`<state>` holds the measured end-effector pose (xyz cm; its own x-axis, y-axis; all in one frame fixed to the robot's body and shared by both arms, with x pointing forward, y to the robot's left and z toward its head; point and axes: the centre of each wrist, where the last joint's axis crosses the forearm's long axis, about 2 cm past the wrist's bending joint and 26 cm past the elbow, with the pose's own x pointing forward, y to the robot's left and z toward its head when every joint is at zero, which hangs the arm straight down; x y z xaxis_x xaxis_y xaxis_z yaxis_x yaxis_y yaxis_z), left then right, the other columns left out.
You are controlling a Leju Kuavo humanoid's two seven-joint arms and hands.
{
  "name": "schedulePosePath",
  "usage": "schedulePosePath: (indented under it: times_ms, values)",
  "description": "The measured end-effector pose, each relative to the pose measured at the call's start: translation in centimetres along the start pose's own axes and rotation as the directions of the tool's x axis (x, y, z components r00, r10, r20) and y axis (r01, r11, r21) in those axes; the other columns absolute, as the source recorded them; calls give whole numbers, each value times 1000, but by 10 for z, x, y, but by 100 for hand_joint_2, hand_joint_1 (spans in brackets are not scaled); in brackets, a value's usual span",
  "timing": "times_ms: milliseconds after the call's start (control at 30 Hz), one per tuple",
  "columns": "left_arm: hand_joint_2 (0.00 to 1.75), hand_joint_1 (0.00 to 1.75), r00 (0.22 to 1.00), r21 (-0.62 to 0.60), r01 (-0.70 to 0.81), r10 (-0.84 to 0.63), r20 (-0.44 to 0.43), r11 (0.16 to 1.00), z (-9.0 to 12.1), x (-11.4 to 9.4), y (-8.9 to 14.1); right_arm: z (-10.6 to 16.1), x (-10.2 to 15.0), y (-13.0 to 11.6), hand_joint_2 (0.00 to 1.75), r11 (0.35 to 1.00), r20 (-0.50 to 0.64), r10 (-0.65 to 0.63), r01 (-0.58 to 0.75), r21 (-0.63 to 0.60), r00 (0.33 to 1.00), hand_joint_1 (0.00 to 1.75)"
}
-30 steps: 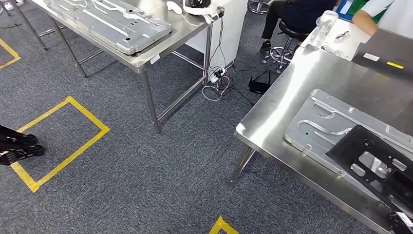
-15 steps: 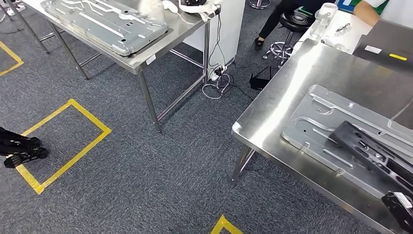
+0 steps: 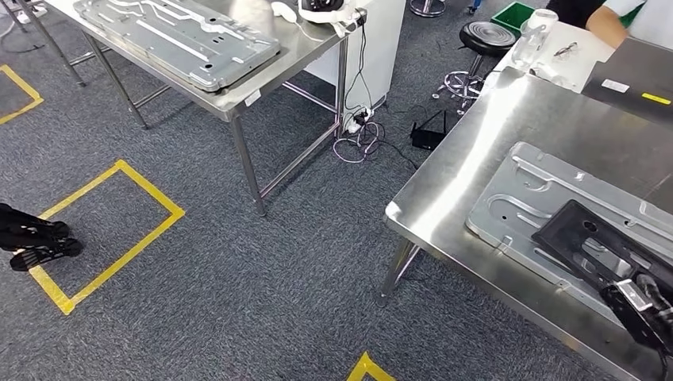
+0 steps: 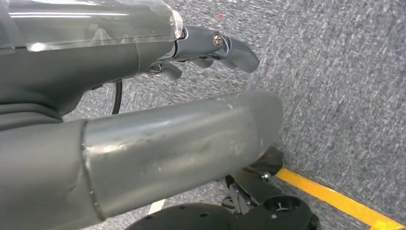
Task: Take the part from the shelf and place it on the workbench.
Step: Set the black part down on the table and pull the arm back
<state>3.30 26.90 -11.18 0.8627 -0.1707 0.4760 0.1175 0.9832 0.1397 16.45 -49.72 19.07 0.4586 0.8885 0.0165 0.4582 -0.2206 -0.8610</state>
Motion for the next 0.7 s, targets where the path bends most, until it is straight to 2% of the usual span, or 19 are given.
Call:
schedulePosePath:
  times_ms: [200,500,700]
  values:
    - [0,0,1000,-1,-18,18,-3,1000,0,-1,-1,3,6,-27,0,988,54,-44,51,-143,998,0]
    - [0,0,999,-2,-35,35,-1,999,1,-1,-1,9,12,-47,0,972,111,-59,82,-220,992,0]
    - [0,0,999,-9,-53,53,1,999,1,-2,-3,33,21,-56,0,951,171,-109,152,-270,979,0]
